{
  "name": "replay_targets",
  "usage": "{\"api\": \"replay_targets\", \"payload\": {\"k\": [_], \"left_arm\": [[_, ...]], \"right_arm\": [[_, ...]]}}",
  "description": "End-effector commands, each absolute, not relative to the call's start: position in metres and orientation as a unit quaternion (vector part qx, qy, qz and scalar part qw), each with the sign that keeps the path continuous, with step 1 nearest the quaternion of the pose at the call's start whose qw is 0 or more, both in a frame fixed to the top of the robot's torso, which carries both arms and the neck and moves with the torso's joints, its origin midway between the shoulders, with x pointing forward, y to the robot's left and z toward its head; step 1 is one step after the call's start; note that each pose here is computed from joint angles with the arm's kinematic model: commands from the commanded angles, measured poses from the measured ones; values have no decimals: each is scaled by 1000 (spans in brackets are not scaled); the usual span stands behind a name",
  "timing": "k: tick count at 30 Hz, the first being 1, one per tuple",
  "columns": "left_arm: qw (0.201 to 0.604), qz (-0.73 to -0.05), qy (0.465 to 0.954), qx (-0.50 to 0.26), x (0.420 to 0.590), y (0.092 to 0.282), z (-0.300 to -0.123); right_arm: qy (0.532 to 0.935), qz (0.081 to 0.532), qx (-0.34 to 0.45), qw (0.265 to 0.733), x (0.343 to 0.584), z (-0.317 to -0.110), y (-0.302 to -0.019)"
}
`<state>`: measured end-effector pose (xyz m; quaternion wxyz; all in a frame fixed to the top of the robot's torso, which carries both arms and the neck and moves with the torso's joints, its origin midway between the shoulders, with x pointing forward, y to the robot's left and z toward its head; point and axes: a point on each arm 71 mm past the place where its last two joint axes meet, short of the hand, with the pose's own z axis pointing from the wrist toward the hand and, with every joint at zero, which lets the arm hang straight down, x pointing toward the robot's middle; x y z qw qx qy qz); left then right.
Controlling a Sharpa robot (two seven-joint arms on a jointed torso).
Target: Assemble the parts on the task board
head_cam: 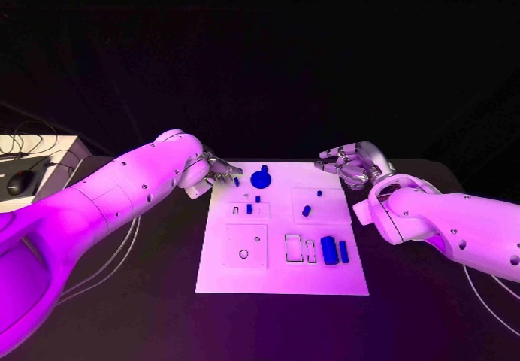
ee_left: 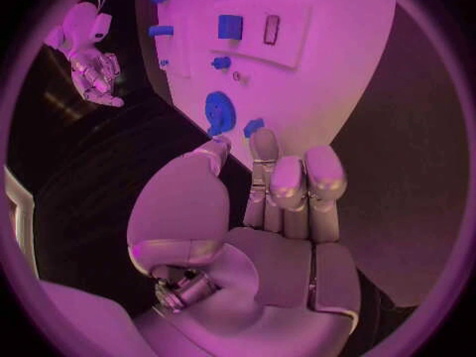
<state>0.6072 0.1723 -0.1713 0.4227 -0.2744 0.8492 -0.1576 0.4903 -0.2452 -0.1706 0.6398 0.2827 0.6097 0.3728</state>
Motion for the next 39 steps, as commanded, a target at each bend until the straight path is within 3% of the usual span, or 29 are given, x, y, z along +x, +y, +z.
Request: {"api": "replay_targets", "payload": {"k": [1,39], "left_arm": [[412,-161,856,-269,607,169,-172],[414,-165,853,-272,609,166,-178]], "right_arm": [[611,378,274,640,490,-170,-243],[609,381,272,640,489,-169,-240]]}}
